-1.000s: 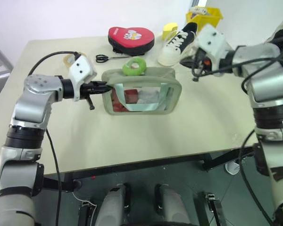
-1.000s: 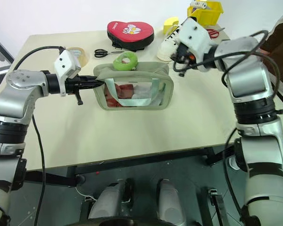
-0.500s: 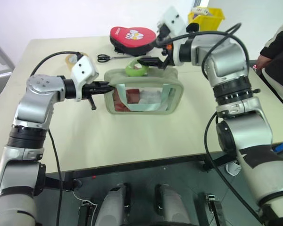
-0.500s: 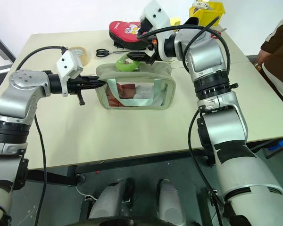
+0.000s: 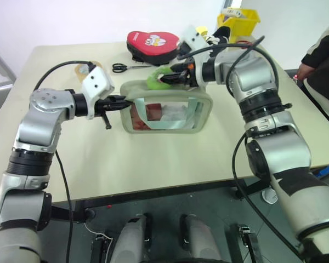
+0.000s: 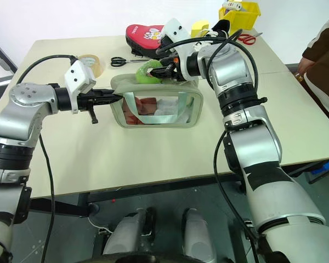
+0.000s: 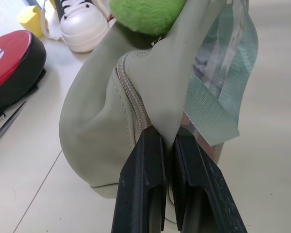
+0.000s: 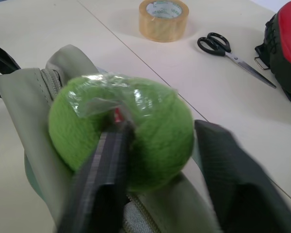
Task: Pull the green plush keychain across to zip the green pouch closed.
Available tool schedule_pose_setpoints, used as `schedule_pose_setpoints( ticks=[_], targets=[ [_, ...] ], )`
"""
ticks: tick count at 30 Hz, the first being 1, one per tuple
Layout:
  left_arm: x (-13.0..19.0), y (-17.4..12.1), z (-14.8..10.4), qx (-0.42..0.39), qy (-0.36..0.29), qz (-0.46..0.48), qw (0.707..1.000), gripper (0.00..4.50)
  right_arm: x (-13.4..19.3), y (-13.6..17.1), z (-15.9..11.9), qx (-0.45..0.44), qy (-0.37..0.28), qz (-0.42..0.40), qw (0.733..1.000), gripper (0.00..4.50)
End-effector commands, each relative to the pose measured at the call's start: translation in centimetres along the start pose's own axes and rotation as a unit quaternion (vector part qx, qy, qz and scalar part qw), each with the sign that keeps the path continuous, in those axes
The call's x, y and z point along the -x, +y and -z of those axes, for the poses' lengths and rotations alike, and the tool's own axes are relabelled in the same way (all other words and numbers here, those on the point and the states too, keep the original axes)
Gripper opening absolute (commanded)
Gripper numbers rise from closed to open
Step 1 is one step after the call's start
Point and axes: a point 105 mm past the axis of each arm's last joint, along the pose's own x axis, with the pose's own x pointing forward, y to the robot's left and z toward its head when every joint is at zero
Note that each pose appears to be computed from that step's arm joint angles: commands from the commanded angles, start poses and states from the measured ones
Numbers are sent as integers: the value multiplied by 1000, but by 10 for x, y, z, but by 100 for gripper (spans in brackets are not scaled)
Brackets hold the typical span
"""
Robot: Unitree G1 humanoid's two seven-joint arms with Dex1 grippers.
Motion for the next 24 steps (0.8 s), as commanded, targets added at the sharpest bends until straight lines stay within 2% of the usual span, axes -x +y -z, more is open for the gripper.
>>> schedule_pose_setpoints(
  ticks=[1, 6, 9, 11, 13, 18, 20, 24],
  targets=[
    [-1, 5, -11, -21, -10, -4, 1000, 0, 20, -6, -24, 22, -40, 18, 999, 2],
    [-1, 5, -11, -22, -11, -3, 1000, 0, 62, -21, -33, 46, -54, 80, 994, 2],
    [0, 3, -9, -19, -10, -3, 1000, 0, 98, -39, -38, 54, -65, 166, 983, 2],
    [0, 2, -7, -18, -10, -2, 1000, 0, 118, -48, -31, 83, -47, 223, 970, 2],
    [0, 1, -6, -16, -10, -2, 1000, 0, 140, -59, -13, 130, -7, 291, 948, 2],
    [-1, 0, -7, -14, -10, -1, 1000, 0, 164, -74, 43, 134, 54, 386, 911, 2],
    [-1, 0, -8, -14, -9, 0, 1000, 0, 160, -74, 70, 103, 58, 401, 909, 2],
    [-1, -1, -8, -15, -7, 0, 1000, 0, 128, -58, 144, 27, 88, 402, 911, 2]
  ],
)
